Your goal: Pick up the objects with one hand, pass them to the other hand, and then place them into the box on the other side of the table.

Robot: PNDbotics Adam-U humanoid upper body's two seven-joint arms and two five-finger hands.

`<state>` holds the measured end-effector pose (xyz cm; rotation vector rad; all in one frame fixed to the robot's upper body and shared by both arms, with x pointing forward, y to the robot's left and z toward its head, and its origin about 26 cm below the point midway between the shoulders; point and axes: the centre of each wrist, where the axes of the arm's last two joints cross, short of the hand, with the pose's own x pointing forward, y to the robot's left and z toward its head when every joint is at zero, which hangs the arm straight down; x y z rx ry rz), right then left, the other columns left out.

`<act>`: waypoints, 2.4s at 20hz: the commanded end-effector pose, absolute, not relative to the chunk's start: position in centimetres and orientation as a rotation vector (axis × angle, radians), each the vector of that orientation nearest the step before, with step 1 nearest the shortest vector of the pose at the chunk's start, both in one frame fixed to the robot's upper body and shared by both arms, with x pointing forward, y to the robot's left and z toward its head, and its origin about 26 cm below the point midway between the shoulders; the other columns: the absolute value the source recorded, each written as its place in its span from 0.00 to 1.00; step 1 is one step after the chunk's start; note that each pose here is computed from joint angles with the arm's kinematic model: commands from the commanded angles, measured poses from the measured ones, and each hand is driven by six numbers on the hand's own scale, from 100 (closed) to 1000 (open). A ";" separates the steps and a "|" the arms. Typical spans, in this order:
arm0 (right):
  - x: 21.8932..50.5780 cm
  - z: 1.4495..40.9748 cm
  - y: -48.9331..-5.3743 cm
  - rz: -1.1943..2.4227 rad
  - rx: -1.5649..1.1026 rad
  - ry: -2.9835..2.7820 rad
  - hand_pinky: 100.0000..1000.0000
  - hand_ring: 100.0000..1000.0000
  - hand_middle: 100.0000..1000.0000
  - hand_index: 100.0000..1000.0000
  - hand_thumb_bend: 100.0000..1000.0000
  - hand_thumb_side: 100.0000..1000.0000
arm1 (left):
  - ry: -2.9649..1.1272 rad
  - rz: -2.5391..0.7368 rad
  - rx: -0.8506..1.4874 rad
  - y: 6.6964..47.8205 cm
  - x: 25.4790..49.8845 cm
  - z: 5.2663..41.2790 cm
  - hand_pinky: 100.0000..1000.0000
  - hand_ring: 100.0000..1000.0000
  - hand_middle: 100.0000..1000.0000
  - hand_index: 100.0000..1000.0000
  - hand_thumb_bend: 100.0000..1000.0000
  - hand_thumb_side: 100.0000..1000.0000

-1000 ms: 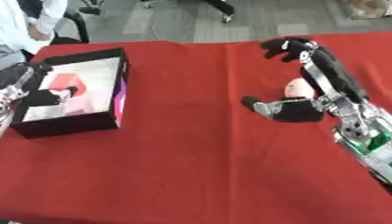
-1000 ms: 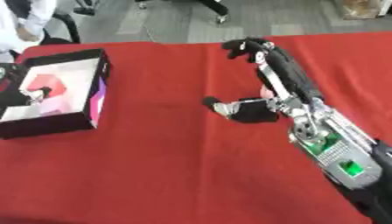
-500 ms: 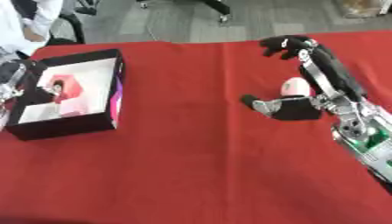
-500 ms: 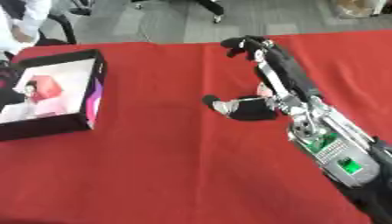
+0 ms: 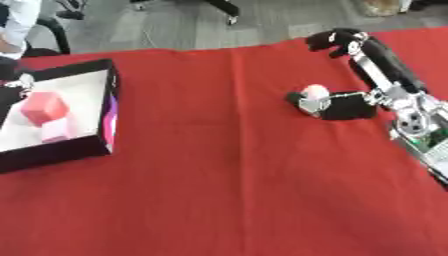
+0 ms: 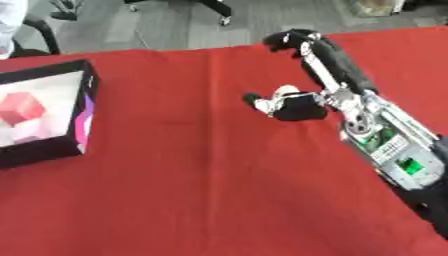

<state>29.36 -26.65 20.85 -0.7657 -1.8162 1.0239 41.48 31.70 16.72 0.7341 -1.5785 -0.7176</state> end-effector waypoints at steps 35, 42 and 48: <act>29.4 26.3 -34.3 1.177 -0.890 -1.307 0.86 0.86 0.75 0.80 0.41 0.13 | -1.960 -0.545 0.587 27.2 38.7 23.2 0.78 0.74 0.60 0.75 0.00 0.62; 30.2 26.0 -36.2 1.114 -0.974 -1.258 0.85 0.85 0.74 0.80 0.40 0.11 | -1.959 -0.546 0.582 27.1 38.6 23.2 0.78 0.74 0.60 0.75 0.00 0.62; 30.9 25.1 -37.3 1.070 -0.941 -1.242 0.84 0.85 0.74 0.80 0.35 0.10 | -1.970 -0.546 0.563 26.5 38.6 23.3 0.78 0.74 0.60 0.75 0.00 0.63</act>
